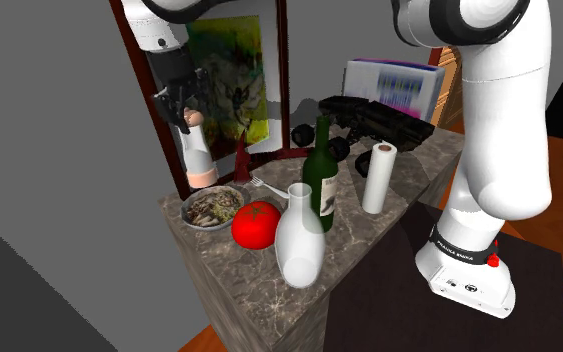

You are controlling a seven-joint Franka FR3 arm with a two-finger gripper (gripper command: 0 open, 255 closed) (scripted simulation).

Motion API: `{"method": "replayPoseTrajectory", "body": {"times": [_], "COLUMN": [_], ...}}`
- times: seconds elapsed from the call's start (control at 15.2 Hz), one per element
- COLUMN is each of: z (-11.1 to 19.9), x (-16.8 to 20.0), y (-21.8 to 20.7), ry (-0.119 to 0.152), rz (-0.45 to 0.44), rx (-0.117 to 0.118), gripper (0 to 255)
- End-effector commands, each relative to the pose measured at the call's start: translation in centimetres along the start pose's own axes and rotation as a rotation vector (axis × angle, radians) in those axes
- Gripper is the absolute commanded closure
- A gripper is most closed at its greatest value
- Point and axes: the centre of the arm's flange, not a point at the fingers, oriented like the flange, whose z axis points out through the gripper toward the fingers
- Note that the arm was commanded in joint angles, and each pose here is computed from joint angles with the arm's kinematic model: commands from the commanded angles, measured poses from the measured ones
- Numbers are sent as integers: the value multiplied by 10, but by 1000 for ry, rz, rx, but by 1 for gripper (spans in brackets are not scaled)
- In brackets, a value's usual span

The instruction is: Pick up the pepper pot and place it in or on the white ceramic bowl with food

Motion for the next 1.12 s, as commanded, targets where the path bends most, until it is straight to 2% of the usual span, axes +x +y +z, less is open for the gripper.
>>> {"method": "replayPoseTrajectory", "body": {"times": [0.0,0.79,1.06], "z": [10,72,75], "x": [-1,-3,-3], "y": [-1,-12,-13], "ry": [1,1,1], "rz": [0,0,0], "rx": [0,0,0], "gripper": [255,255,255]}}
